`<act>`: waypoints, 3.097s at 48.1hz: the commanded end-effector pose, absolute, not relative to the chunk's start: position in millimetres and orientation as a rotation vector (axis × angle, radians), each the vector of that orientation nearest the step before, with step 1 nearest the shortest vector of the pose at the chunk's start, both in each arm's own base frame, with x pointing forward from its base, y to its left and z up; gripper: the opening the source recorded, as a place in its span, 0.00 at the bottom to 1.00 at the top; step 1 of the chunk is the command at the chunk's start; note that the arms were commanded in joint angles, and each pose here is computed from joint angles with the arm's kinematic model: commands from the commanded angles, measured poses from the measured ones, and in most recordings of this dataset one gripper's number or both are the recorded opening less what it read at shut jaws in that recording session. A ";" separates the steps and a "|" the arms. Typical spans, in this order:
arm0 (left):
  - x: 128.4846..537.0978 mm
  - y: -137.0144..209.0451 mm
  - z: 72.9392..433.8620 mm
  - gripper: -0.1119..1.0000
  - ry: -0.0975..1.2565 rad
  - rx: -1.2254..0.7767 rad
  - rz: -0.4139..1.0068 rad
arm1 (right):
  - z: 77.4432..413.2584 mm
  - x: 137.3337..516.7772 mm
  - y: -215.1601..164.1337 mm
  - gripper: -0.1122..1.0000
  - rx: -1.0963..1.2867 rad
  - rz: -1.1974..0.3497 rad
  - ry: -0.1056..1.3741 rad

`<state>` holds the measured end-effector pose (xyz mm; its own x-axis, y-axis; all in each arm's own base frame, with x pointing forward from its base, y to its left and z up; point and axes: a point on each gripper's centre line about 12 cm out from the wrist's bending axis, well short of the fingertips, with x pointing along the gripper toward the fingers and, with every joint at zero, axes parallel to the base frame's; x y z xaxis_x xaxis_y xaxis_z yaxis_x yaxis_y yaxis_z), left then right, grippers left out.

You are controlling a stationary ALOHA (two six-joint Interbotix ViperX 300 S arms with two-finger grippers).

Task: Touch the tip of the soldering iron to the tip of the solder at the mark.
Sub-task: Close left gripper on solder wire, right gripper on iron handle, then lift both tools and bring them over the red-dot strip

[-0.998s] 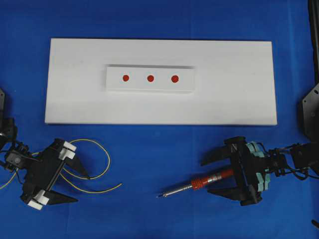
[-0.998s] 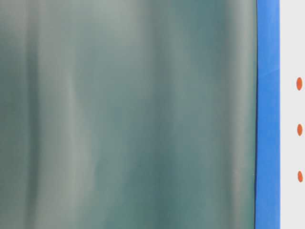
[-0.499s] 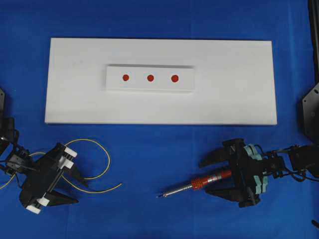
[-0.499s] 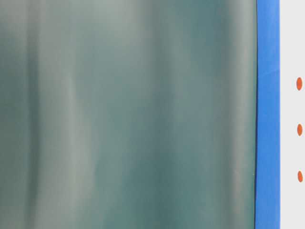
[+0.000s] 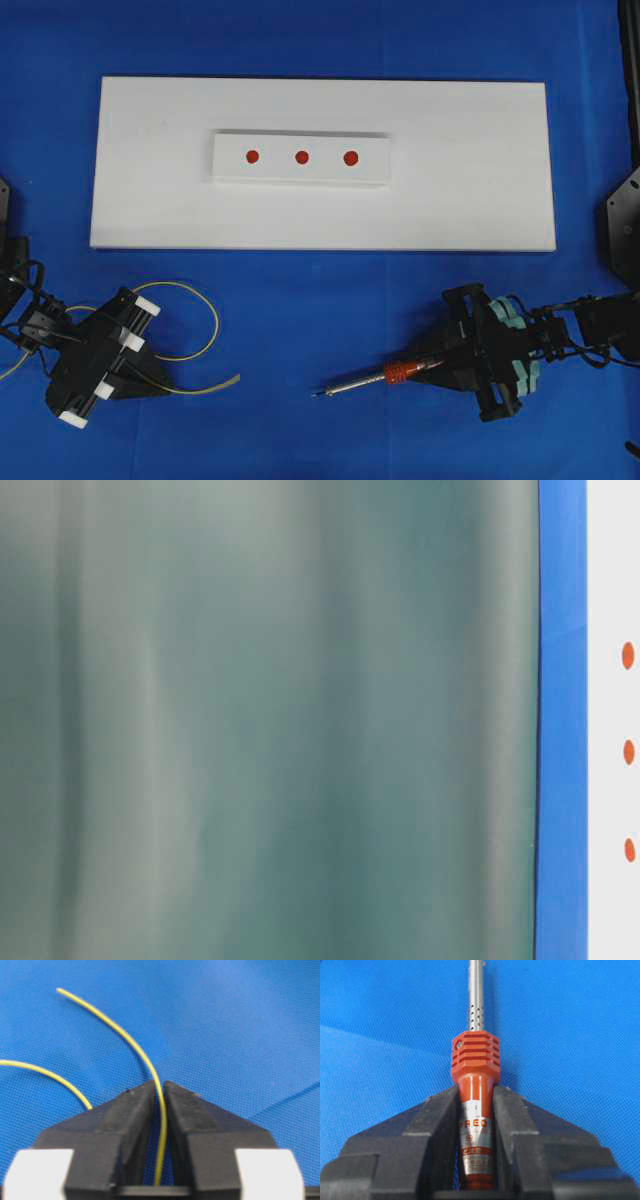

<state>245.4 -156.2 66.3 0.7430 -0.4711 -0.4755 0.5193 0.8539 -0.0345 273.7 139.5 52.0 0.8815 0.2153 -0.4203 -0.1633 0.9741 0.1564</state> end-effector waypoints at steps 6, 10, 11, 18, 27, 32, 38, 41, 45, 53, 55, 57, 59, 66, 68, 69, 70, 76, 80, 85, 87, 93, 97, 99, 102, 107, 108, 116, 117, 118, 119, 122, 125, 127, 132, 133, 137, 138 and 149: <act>251.8 -158.1 72.5 0.13 0.469 0.081 -0.534 | 57.2 277.7 140.9 0.16 0.127 0.199 0.427; 255.2 -160.3 75.5 0.13 0.462 0.072 -0.533 | 58.1 278.9 142.0 0.16 0.129 0.202 0.424; 255.5 -160.5 76.2 0.13 0.462 0.071 -0.533 | 58.9 279.0 141.9 0.16 0.129 0.201 0.423; 257.9 -162.0 87.3 0.13 0.453 0.064 -0.533 | 70.9 280.7 144.2 0.16 0.146 0.210 0.412; 262.5 -164.5 110.3 0.13 0.444 0.055 -0.532 | 95.3 281.8 145.8 0.16 0.171 0.227 0.424; 265.3 -166.3 122.6 0.13 0.466 0.048 -0.528 | 109.0 282.9 148.0 0.16 0.170 0.245 0.445; 269.2 -168.3 142.0 0.13 0.505 0.034 -0.519 | 125.0 286.0 147.5 0.16 0.160 0.260 0.480; 271.0 -170.1 154.1 0.13 0.514 0.023 -0.516 | 135.3 287.8 146.2 0.16 0.154 0.269 0.497; 272.7 -170.7 169.5 0.13 0.528 0.006 -0.509 | 148.1 290.5 146.0 0.16 0.154 0.282 0.520; 272.4 -171.2 187.5 0.13 0.574 -0.029 -0.494 | 173.0 291.6 151.4 0.16 0.146 0.331 0.565; 272.0 -170.4 186.9 0.13 0.585 -0.033 -0.489 | 176.7 291.7 152.9 0.16 0.140 0.342 0.573; 272.2 -168.8 185.2 0.13 0.594 -0.033 -0.483 | 178.5 293.3 153.6 0.16 0.135 0.346 0.579; 273.2 -167.7 185.6 0.13 0.594 -0.034 -0.479 | 178.6 294.7 152.5 0.16 0.133 0.343 0.584; 280.4 -158.7 187.9 0.13 0.588 -0.047 -0.445 | 181.2 298.3 145.8 0.16 0.146 0.324 0.602; 283.0 -155.1 188.5 0.13 0.589 -0.051 -0.431 | 182.6 299.6 142.0 0.16 0.152 0.315 0.613; 284.2 -153.0 189.8 0.13 0.586 -0.054 -0.424 | 183.7 300.4 138.3 0.16 0.156 0.307 0.624; 286.0 -150.5 190.9 0.13 0.585 -0.057 -0.415 | 184.9 301.2 135.6 0.16 0.160 0.301 0.630; 295.7 -131.6 196.4 0.13 0.595 -0.071 -0.350 | 192.1 305.0 112.9 0.16 0.186 0.248 0.660; 302.2 -111.8 196.8 0.13 0.627 -0.080 -0.284 | 194.5 305.6 93.6 0.16 0.203 0.202 0.682; 309.0 -85.5 195.9 0.13 0.661 -0.099 -0.198 | 196.5 306.3 63.0 0.16 0.228 0.121 0.696; 311.6 -74.0 196.3 0.13 0.671 -0.108 -0.162 | 196.7 306.5 51.7 0.16 0.236 0.091 0.704; 317.7 -42.2 197.3 0.13 0.694 -0.133 -0.063 | 195.0 305.9 19.7 0.16 0.261 0.004 0.740; 320.6 -23.2 198.5 0.13 0.706 -0.144 -0.007 | 194.4 305.3 -3.0 0.16 0.279 -0.058 0.760; 321.5 -13.4 199.4 0.13 0.712 -0.148 0.021 | 195.3 305.4 -12.2 0.16 0.278 -0.080 0.764; 322.2 0.5 199.3 0.13 0.724 -0.163 0.063 | 195.5 304.3 -24.6 0.16 0.278 -0.113 0.772; 323.1 20.8 199.7 0.13 0.734 -0.175 0.120 | 196.9 303.3 -40.0 0.16 0.272 -0.152 0.773; 323.7 23.4 200.1 0.13 0.734 -0.173 0.125 | 197.8 303.3 -44.0 0.16 0.270 -0.163 0.770; 325.5 34.1 201.8 0.13 0.735 -0.137 0.137 | 197.9 301.5 -54.0 0.16 0.277 -0.191 0.775; 326.0 34.6 201.8 0.13 0.735 -0.133 0.137 | 197.9 301.3 -54.9 0.16 0.279 -0.195 0.774; 326.4 34.7 201.9 0.13 0.735 -0.130 0.136 | 197.5 301.3 -55.5 0.16 0.278 -0.196 0.776; 326.9 35.8 202.0 0.13 0.734 -0.128 0.138 | 197.5 301.3 -55.9 0.16 0.281 -0.198 0.775; 327.5 37.8 202.0 0.13 0.735 -0.129 0.143 | 198.2 301.0 -57.9 0.16 0.281 -0.204 0.770; 327.1 39.8 201.8 0.13 0.736 -0.131 0.149 | 197.8 301.0 -59.4 0.16 0.283 -0.209 0.770; 327.1 40.9 202.0 0.13 0.734 -0.132 0.152 | 197.8 300.5 -59.3 0.16 0.283 -0.209 0.770; 326.7 40.8 201.9 0.13 0.734 -0.134 0.153 | 197.8 300.5 -59.3 0.16 0.281 -0.208 0.770; 326.7 40.8 201.9 0.13 0.734 -0.134 0.153 | 197.3 300.6 -59.3 0.16 0.283 -0.209 0.771; 325.4 40.6 201.3 0.13 0.735 -0.138 0.154 | 197.9 300.6 -59.4 0.16 0.281 -0.209 0.768; 324.9 40.6 201.3 0.13 0.735 -0.138 0.154 | 197.9 300.6 -59.4 0.16 0.284 -0.209 0.768; 314.2 39.2 198.5 0.13 0.741 -0.153 0.160 | 197.9 302.4 -59.9 0.16 0.283 -0.211 0.765</act>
<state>316.6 38.5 189.9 0.7063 0.0857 -0.7028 -0.1989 0.9767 -0.0808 294.9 -56.9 183.0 0.6666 -0.0706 -0.7421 0.2920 0.9407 0.1728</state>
